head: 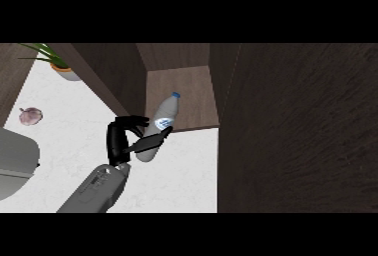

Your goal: Pick up the bottled water, place it into the cabinet and close the cabinet

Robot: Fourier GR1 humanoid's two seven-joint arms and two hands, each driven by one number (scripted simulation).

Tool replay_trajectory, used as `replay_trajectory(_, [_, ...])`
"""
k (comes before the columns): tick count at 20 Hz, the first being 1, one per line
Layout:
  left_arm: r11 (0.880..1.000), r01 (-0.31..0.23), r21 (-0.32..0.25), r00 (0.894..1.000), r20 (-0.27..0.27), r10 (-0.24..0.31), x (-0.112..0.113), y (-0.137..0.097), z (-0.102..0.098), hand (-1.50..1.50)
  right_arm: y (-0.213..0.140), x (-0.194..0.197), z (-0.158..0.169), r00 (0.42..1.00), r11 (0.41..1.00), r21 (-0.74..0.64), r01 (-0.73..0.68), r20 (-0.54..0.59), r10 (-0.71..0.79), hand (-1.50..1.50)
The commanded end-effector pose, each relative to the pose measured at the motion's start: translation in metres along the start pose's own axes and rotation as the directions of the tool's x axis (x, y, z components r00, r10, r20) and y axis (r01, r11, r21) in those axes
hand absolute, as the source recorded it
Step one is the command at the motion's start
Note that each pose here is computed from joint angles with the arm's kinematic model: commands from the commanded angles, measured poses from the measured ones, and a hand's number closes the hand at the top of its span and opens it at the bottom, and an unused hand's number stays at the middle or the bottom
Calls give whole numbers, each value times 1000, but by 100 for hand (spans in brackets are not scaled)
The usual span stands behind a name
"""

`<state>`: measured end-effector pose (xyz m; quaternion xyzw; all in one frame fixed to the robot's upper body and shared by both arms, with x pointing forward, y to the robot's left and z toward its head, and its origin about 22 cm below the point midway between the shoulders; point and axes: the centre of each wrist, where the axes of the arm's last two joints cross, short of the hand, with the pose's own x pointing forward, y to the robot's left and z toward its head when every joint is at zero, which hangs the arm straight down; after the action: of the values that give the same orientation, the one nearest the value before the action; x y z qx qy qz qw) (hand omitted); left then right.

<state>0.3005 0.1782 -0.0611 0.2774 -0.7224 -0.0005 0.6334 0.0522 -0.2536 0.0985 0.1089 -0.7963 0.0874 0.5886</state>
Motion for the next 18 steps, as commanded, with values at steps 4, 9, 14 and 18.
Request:
replay_trajectory(4, [994, -99, -39, 993, 57, 101, 78, -30, -67, -150, 1, 3, -2, 999, 999, 22, 34, 1, -34, -150])
replay_trajectory(9, [969, -215, -121, 967, 112, 229, 103, -33, -61, -150, 1, 0, -1, 999, 998, 52, 46, -6, -45, -150])
replay_trajectory(14, [930, -316, -188, 932, 124, 341, 124, -34, -56, -150, 4, 0, -3, 997, 996, 58, 70, 12, -71, -150])
replay_trajectory(18, [915, -328, -236, 918, 147, 367, 121, -35, -48, -150, 3, -1, -2, 998, 996, 55, 63, -3, -63, -150])
